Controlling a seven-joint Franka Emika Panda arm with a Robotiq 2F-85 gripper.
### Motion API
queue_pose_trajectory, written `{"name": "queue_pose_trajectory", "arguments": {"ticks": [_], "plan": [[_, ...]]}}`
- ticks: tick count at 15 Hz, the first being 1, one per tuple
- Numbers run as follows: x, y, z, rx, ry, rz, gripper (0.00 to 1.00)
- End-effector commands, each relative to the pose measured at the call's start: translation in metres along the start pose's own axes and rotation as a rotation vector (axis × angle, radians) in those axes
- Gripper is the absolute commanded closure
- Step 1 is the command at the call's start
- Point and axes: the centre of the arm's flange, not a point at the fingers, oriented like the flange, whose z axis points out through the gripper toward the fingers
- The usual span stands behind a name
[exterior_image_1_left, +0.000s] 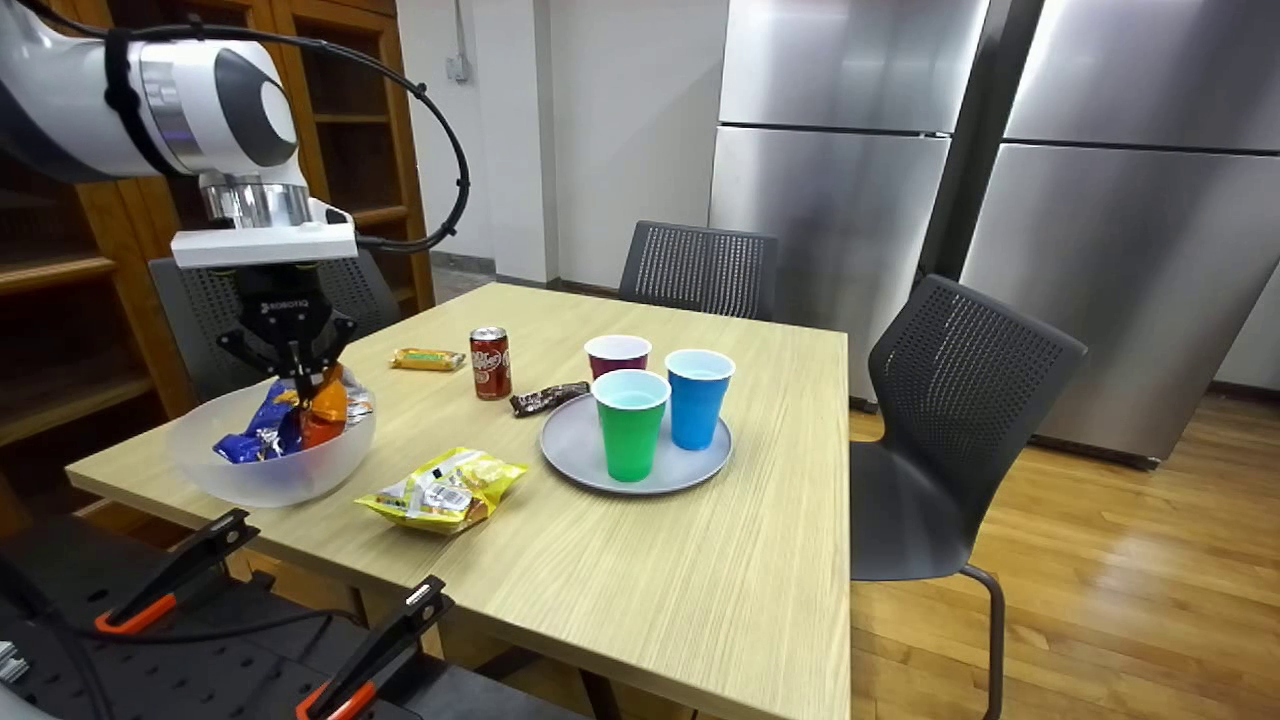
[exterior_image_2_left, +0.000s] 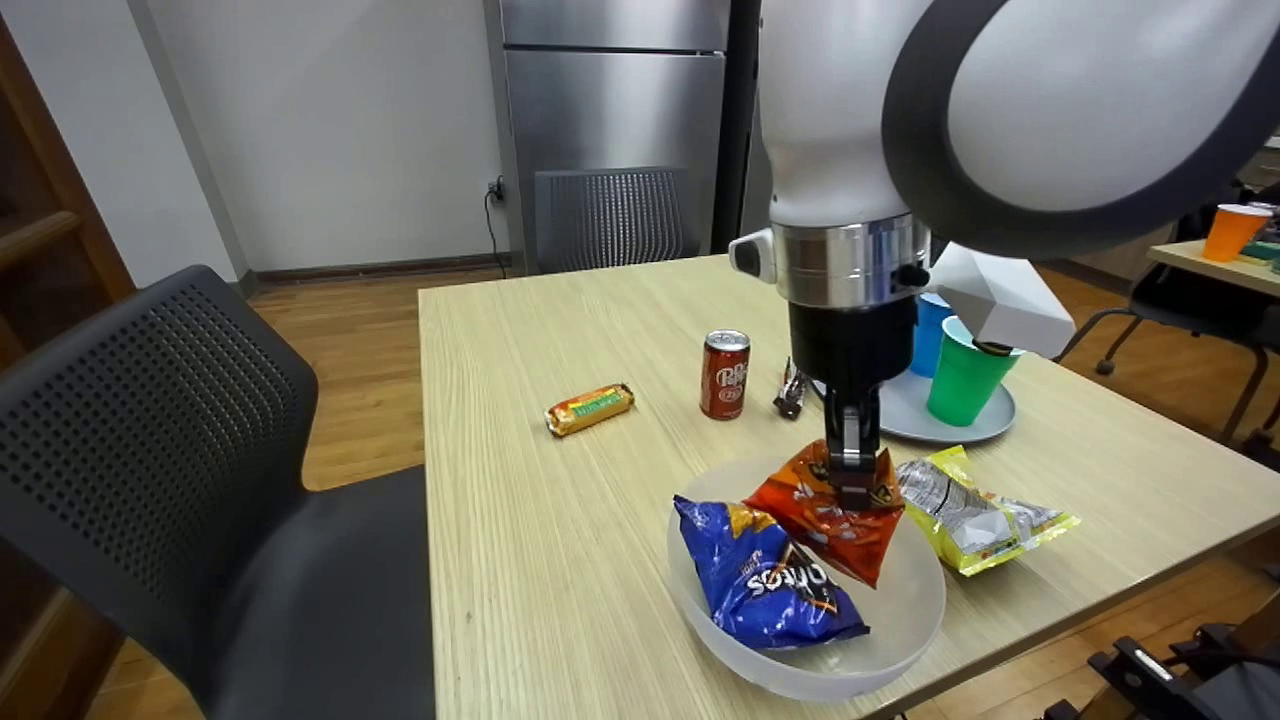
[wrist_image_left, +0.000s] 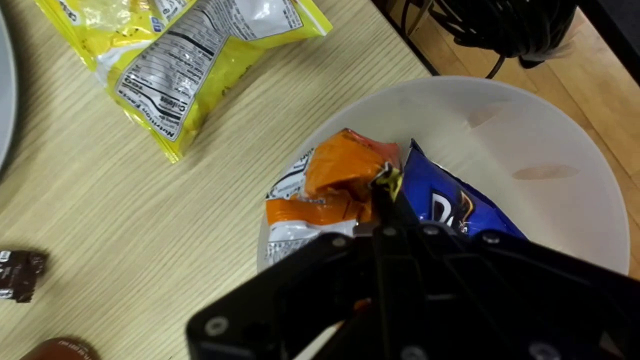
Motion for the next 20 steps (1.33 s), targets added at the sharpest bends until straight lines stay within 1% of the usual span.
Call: {"name": "queue_pose_trajectory", "arguments": {"ticks": [1,4,10,11,12,13,16,20], "plan": [[0.017,-0.005,0.003,0.013,-0.041,-0.014,1.0],[0.021,-0.01,0.002,0.002,-0.043,-0.032,1.0],[0.025,-0.009,0.008,0.017,-0.065,-0.031,1.0],[0.024,-0.008,0.008,0.017,-0.064,-0.028,0.74],[0.024,-0.006,0.007,0.015,-0.06,-0.023,0.72],[0.022,-0.005,0.004,0.013,-0.054,-0.018,0.66],[0.018,0.0,-0.006,0.008,-0.025,0.001,0.45],[0.007,0.01,-0.027,-0.009,0.039,0.045,0.15]]}}
